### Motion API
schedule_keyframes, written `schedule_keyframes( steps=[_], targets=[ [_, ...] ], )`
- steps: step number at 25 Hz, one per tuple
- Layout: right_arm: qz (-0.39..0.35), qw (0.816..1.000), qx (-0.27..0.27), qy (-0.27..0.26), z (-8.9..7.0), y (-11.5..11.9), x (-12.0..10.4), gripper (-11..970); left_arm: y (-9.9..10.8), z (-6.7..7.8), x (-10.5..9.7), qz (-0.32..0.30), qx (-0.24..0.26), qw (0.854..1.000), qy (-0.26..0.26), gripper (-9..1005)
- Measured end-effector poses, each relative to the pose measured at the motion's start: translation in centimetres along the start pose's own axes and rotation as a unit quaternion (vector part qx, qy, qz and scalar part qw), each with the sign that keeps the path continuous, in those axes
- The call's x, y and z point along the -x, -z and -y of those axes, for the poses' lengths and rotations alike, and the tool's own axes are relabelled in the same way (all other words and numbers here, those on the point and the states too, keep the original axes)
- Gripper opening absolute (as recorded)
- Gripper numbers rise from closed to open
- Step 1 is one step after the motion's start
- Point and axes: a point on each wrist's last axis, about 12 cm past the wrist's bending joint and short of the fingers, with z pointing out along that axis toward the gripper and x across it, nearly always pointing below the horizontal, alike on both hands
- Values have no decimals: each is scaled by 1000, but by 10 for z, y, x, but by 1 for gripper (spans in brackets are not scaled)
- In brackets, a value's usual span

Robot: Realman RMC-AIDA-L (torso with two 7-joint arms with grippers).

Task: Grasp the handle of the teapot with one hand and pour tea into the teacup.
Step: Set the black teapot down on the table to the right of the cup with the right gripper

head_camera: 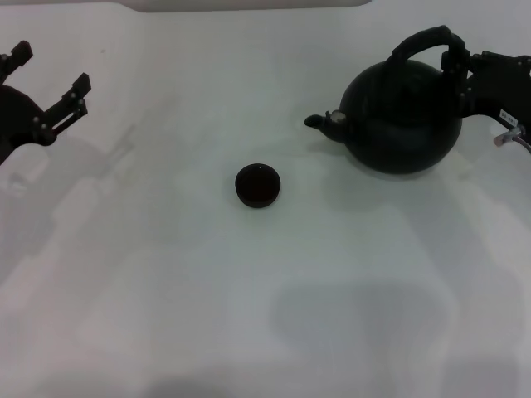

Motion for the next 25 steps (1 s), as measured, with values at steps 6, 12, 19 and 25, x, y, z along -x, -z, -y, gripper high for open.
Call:
schedule_keyframes(
  steps=[6, 12, 19, 25],
  targets=[
    [3, 1000, 2, 4, 3, 2, -3, 112, 0, 0, 0, 0, 0, 1000, 0, 875],
    [13, 1000, 5, -5, 8, 7, -8, 113, -1, 0, 0, 0, 0, 1000, 0, 876],
    [5, 1000, 11, -8, 7, 7, -15, 114, -1, 0, 1, 2, -1, 1000, -2, 876],
    [6, 1000, 16, -9, 6, 8, -17, 114, -1, -1, 1, 3, 0, 1000, -2, 875]
  ],
)
